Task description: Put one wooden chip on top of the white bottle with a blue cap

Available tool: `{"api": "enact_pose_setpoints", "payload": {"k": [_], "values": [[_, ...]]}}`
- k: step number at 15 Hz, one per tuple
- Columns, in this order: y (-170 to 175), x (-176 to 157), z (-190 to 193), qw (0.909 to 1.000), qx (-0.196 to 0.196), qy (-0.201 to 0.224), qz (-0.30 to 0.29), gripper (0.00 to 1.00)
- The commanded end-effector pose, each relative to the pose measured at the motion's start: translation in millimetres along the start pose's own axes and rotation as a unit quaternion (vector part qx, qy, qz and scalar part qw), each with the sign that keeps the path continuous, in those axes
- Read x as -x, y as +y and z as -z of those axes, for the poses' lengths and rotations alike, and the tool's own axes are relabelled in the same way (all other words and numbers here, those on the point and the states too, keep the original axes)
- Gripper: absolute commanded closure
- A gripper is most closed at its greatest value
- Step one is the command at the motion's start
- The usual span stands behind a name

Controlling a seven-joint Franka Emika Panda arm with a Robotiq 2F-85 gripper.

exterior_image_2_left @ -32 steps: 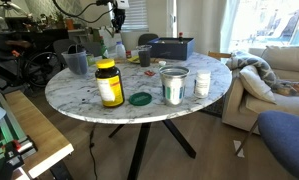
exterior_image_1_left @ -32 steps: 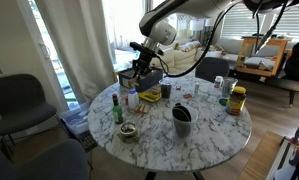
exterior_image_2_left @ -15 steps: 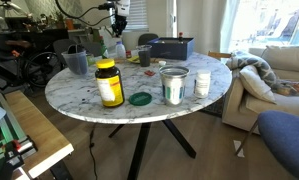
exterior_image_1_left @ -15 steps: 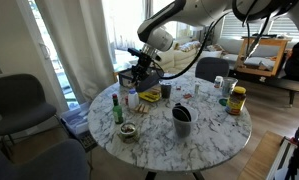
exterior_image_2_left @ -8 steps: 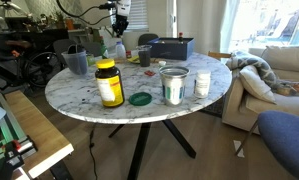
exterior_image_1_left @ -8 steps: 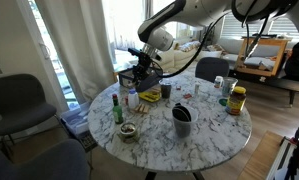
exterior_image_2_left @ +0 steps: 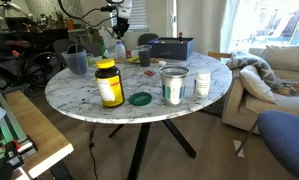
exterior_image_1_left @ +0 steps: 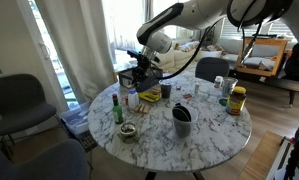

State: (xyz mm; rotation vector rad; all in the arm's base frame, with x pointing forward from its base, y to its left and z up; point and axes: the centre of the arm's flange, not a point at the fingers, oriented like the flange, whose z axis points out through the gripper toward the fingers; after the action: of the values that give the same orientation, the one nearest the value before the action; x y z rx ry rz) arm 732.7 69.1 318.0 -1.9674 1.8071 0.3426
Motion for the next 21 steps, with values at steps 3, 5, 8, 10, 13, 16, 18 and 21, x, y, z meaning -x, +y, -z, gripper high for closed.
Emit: {"api": "enact_pose_setpoints", "payload": {"k": [3,5,8,10,13,16,18,21], "values": [[-11.1,6.2,-14.4,0.9999,0.009,0.008,0.0,0.93],[-11.9,8.3,-17.1,0.9999,0.011,0.011,0.002,0.93],[-12.1,8.4,-18.6,0.9997,0.016,0.018,0.0,0.93],[-12.1,8.2,-17.9,0.9997,0.015,0.021,-0.002,0.93],[-11.9,8.6,-14.4,0.9996,0.016,0.025,-0.004,0.93],[-10.8,10.0,-14.0,0.9995,0.019,0.025,-0.002,0.93],[-10.3,10.3,-14.2,0.9995,0.022,0.024,-0.002,0.93],[-8.5,10.7,-14.9,0.9993,0.029,0.022,-0.001,0.93]]}}
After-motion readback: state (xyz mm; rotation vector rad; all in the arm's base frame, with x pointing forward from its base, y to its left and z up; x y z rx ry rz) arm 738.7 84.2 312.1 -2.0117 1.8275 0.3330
